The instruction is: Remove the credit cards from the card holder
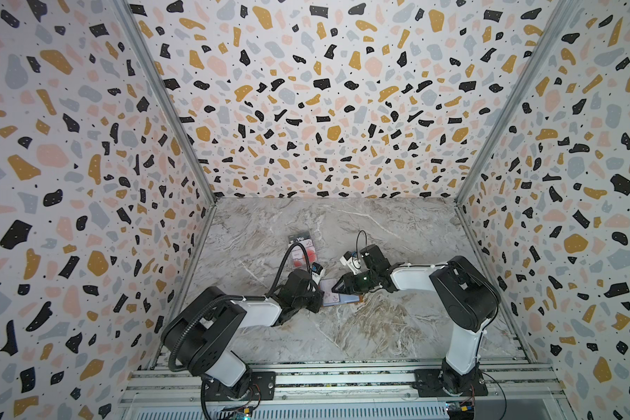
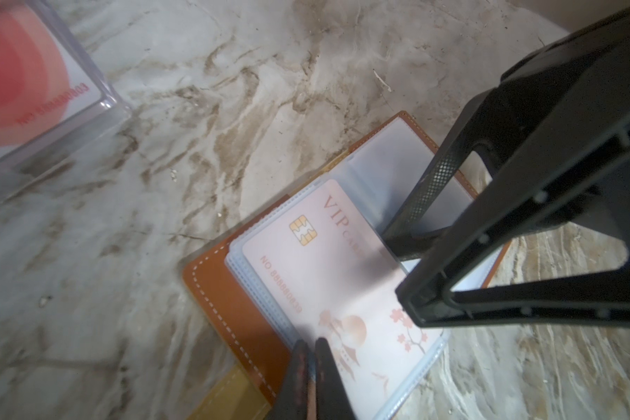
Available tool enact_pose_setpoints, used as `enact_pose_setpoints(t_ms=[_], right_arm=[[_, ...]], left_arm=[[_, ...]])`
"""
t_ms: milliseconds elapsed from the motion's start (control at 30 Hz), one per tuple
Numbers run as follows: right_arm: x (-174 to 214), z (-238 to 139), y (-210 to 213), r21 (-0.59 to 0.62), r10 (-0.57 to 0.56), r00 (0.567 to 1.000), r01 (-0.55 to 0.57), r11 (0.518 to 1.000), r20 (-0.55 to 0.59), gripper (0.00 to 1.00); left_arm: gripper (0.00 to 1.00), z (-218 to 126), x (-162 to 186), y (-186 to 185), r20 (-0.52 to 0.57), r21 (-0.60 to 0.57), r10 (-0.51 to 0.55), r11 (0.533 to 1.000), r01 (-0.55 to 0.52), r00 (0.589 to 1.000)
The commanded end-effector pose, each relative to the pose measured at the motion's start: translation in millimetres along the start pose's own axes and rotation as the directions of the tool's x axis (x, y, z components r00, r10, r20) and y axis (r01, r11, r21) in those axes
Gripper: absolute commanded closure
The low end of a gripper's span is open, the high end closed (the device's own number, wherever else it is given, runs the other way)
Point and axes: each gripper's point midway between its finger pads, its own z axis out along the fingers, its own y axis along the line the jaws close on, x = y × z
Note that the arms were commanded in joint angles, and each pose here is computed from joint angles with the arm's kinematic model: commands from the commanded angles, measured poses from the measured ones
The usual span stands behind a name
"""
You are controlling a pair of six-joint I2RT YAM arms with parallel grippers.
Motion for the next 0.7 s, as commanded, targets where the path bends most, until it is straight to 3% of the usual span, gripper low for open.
enact_pose_setpoints(t_ms=[0,667], right_arm=[[-6.9,-7.9,10.8,0.024,-0.052,0.999,0.052,0.998,0.008,0.57],[-2.4,-12.3,11.8,0.033,-0.062,0.998,0.061,0.998,0.012,0.65]], left_arm=[[0.91,2.5,26.6,4.9,-0.078,-0.018,0.002,1.0,-0.004,0.997],[0.92,3.3,28.0,7.3,-0.083,-0.03,-0.008,1.0,0.005,0.997]])
